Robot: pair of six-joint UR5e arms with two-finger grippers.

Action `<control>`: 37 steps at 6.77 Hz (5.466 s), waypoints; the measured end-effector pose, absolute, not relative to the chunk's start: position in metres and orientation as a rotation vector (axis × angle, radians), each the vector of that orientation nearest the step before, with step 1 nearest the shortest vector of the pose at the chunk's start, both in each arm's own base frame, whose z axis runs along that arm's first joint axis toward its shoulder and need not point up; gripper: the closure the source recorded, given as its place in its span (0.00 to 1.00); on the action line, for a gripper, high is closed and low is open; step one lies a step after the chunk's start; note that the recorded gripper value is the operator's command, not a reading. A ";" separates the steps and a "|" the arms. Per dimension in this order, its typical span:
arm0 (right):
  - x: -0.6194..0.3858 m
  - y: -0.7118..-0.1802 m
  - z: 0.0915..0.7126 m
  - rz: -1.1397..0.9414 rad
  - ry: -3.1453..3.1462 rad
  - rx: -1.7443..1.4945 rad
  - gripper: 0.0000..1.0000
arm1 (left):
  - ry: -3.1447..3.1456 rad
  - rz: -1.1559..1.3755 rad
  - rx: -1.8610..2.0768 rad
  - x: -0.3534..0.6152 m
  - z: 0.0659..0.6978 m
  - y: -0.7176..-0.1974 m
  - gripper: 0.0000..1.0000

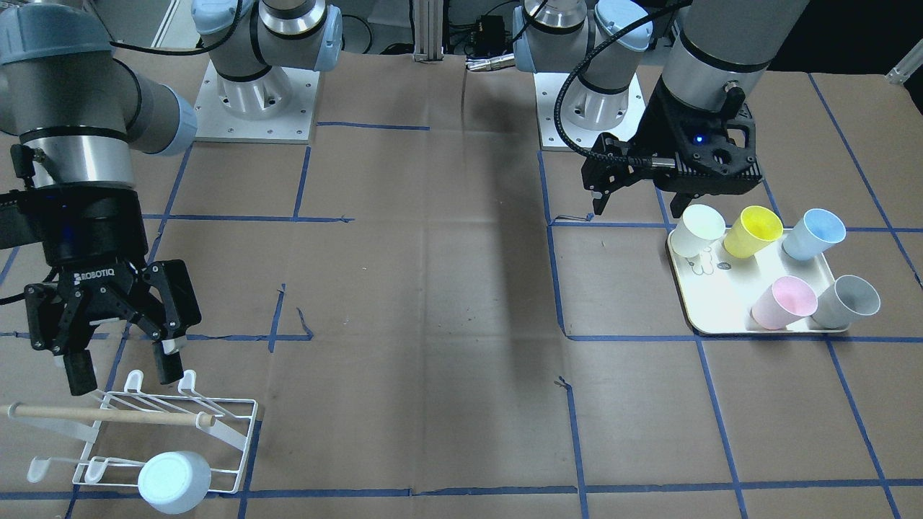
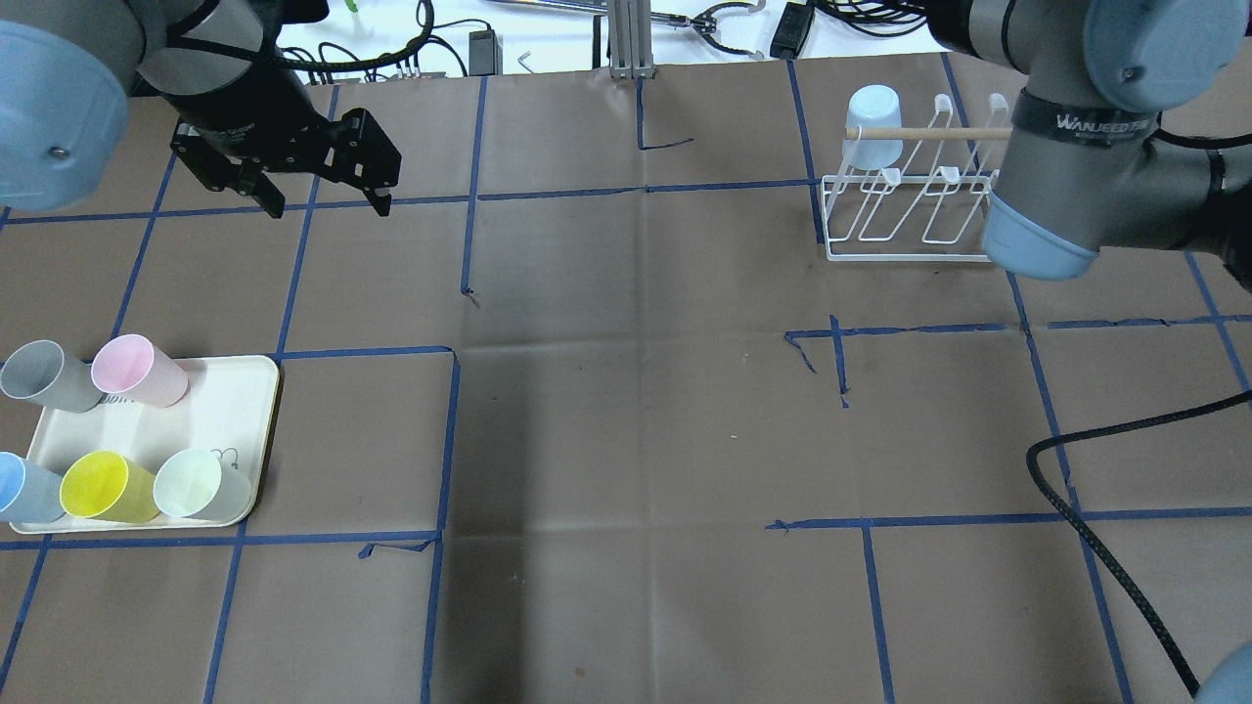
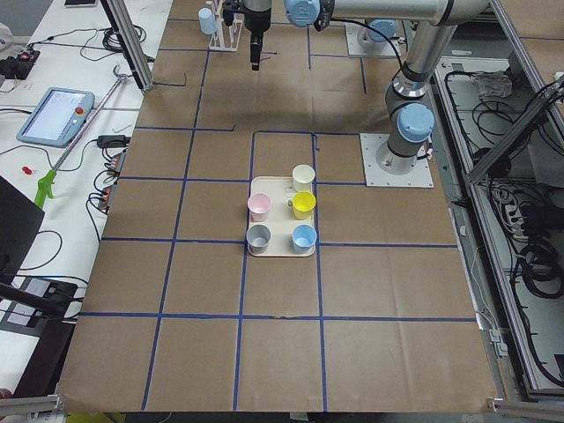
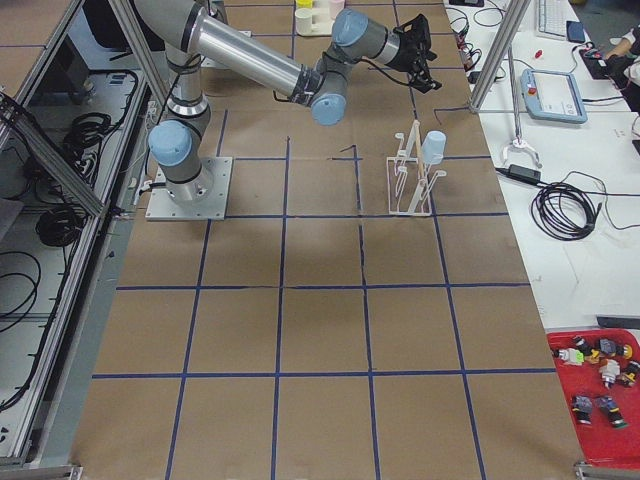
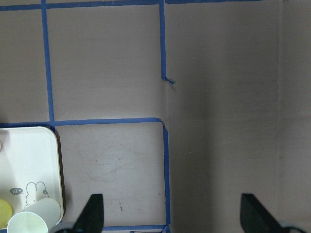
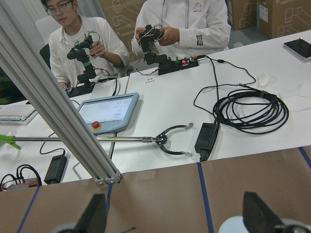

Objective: Transfer IKEA cup to right arm and place on rack

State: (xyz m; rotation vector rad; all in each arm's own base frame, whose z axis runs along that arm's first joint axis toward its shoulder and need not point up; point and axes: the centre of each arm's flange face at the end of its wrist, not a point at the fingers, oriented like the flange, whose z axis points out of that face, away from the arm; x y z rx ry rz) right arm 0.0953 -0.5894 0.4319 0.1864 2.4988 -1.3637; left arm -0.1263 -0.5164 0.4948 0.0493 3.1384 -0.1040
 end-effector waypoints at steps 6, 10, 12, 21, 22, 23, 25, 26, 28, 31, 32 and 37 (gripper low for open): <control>0.173 -0.524 0.404 -0.686 2.026 0.647 0.00 | 3.106 0.008 -0.003 -0.065 0.477 -0.494 0.01; 0.210 -0.483 0.385 -0.474 1.782 0.897 0.00 | 3.147 0.158 -0.048 0.072 0.406 -0.384 0.01; 0.212 -0.479 0.381 -0.447 1.753 0.937 0.00 | 3.170 0.189 -0.081 0.086 0.361 -0.354 0.01; 0.208 -0.488 0.371 -0.437 1.756 0.961 0.00 | 3.180 0.056 -0.042 0.091 0.227 -0.373 0.55; 0.207 -0.489 0.370 -0.436 1.757 0.963 0.00 | 3.179 0.077 -0.038 0.093 0.223 -0.374 0.86; 0.207 -0.490 0.371 -0.437 1.756 0.962 0.00 | 3.158 0.102 -0.036 0.096 0.223 -0.374 1.00; 0.207 -0.490 0.372 -0.439 1.755 0.961 0.00 | 3.107 0.119 -0.035 0.100 0.229 -0.372 1.00; 0.207 -0.491 0.371 -0.439 1.755 0.961 0.00 | 3.097 0.107 -0.039 0.101 0.233 -0.373 1.00; 0.207 -0.491 0.371 -0.437 1.756 0.962 0.00 | 3.085 0.067 -0.048 0.109 0.256 -0.387 1.00; 0.207 -0.493 0.365 -0.428 1.760 0.970 0.00 | 3.108 0.033 -0.010 0.124 0.371 -0.448 1.00; 0.207 -0.494 0.365 -0.428 1.761 0.970 0.00 | 3.124 -0.012 0.023 0.122 0.409 -0.475 1.00; 0.208 -0.494 0.363 -0.424 1.763 0.974 0.00 | 3.411 -0.925 0.484 0.031 0.494 -0.577 1.00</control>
